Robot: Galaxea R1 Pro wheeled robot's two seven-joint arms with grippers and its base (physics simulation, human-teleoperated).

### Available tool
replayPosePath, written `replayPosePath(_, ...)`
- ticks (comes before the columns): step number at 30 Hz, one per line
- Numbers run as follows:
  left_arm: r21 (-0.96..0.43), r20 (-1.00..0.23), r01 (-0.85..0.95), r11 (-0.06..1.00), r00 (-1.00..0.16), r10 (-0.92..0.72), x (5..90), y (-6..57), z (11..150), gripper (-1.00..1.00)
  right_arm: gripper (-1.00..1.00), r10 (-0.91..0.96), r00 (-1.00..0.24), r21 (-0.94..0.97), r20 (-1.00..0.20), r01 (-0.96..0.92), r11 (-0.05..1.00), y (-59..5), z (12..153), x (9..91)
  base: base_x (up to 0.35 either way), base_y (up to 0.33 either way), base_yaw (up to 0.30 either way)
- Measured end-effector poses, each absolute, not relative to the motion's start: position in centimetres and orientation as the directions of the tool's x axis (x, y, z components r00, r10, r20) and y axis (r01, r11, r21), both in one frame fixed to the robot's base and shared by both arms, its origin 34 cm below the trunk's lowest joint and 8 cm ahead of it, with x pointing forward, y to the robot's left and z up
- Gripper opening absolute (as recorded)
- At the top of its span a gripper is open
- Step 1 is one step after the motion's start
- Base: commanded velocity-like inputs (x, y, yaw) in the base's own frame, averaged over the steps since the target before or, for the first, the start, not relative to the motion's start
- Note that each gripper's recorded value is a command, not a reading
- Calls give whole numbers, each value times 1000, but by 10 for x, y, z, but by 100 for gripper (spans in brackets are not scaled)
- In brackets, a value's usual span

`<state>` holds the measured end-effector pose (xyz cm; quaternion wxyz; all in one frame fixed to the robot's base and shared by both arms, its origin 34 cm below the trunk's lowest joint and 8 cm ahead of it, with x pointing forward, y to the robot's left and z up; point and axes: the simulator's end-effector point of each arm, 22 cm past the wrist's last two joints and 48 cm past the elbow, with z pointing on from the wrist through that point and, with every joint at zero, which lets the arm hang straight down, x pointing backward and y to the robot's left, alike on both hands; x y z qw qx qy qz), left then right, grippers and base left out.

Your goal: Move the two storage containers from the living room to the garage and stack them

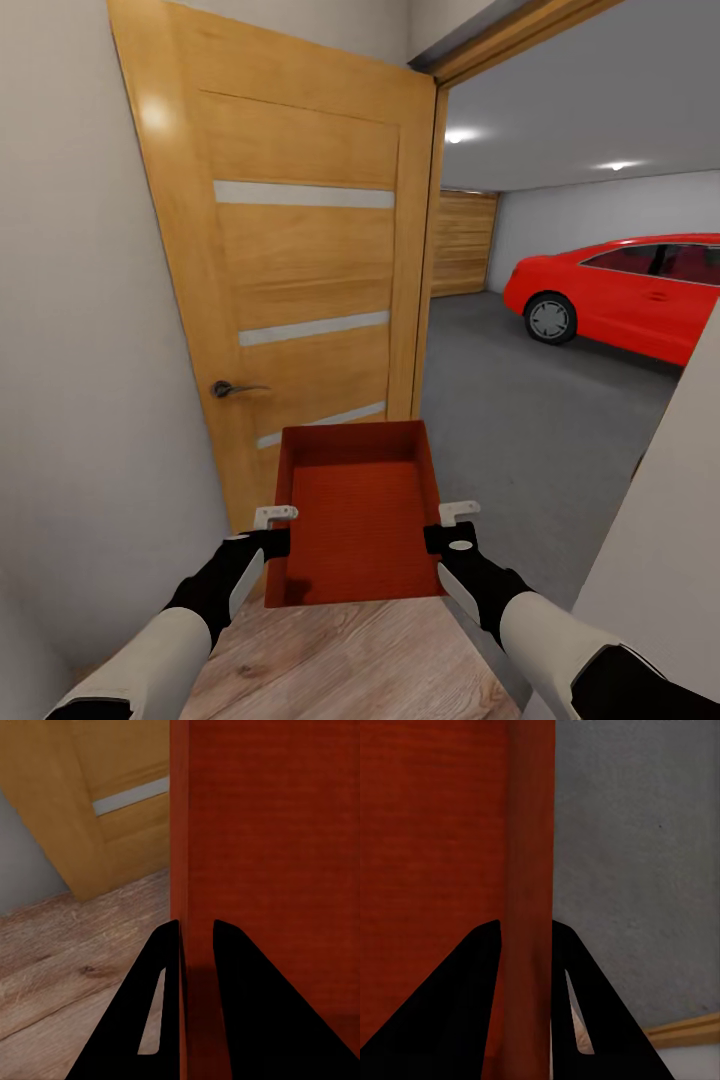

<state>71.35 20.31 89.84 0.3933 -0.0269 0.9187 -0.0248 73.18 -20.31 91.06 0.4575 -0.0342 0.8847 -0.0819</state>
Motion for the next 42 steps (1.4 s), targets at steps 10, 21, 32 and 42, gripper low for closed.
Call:
replayPosePath(10,-67,-721,-30,997,-689,-69,714,203,898,-100,-100,-136,-579,-177,-804,14,984,-203,911,732,0,0,0)
replayPosePath(21,-67,-721,-30,997,-690,-69,713,203,898,-100,-100,-135,-580,-176,-804,15,984,-203,910,731,0,0,-115)
replayPosePath(32,-68,-720,-30,997,-690,-70,713,203,898,-100,-100,-136,-580,-177,-803,14,984,-203,910,732,0,0,-242)
replayPosePath(42,-68,-720,-30,997,-690,-70,713,203,898,-100,-100,-136,-580,-177,-803,14,984,-203,910,731,0,0,-244)
